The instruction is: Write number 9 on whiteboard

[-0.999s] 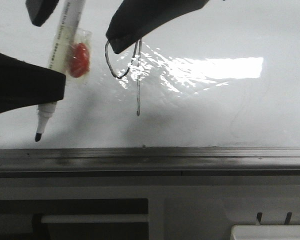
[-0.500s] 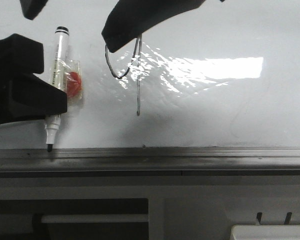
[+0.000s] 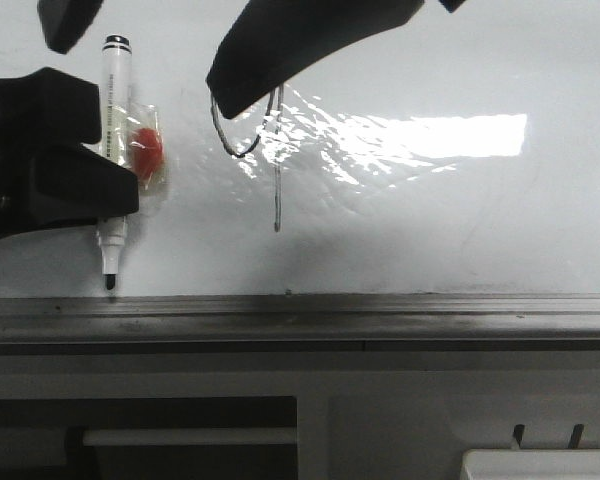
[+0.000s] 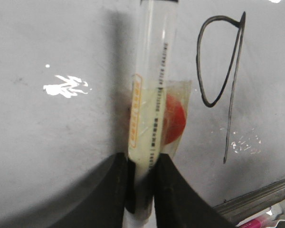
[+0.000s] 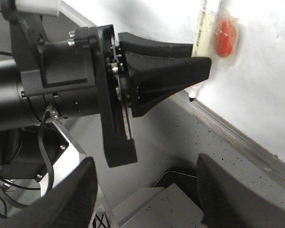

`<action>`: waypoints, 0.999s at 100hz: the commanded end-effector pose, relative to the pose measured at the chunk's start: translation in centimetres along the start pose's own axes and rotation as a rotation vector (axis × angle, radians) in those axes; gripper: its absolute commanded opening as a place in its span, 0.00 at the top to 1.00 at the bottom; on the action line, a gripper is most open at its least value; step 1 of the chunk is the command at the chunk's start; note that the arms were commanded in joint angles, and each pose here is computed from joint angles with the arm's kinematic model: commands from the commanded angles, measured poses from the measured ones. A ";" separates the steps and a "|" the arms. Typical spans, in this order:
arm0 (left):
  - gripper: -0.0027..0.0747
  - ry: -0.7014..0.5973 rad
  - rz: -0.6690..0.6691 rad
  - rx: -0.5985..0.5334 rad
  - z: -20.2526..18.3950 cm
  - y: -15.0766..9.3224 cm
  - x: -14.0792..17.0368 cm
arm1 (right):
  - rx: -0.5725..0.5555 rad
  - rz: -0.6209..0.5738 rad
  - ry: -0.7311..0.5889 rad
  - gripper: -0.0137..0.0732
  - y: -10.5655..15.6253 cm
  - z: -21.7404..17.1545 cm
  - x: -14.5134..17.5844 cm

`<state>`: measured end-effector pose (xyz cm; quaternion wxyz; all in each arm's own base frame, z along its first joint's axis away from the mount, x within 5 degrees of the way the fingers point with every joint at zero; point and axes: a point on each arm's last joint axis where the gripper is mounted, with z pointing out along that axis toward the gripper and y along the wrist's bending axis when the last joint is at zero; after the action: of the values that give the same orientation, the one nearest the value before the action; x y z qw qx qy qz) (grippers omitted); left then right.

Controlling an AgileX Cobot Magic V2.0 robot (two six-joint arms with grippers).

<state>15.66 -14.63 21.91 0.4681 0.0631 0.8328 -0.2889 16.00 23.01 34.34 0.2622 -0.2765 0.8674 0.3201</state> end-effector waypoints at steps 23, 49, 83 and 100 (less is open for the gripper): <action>0.50 -0.113 -0.033 0.007 -0.1 -0.4 -1.7 | -0.037 -0.012 -0.092 0.39 0.9 -1.4 -1.2; 0.49 -0.116 -0.010 0.020 -0.2 -0.5 -1.7 | -0.038 -0.012 -0.100 0.39 0.9 -1.5 -1.2; 0.49 -0.202 0.030 0.093 -2.2 -1.2 -3.2 | -0.033 -0.025 -0.138 0.44 0.9 -1.7 -1.5; 0.49 -0.222 0.037 0.134 -3.9 -1.5 -3.8 | -0.011 -0.093 -0.227 0.74 1.1 -3.8 -1.9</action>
<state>14.40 -13.55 24.99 0.5156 0.0793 0.7891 -0.3241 16.00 22.54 35.22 0.2967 -0.2807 0.8554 0.3185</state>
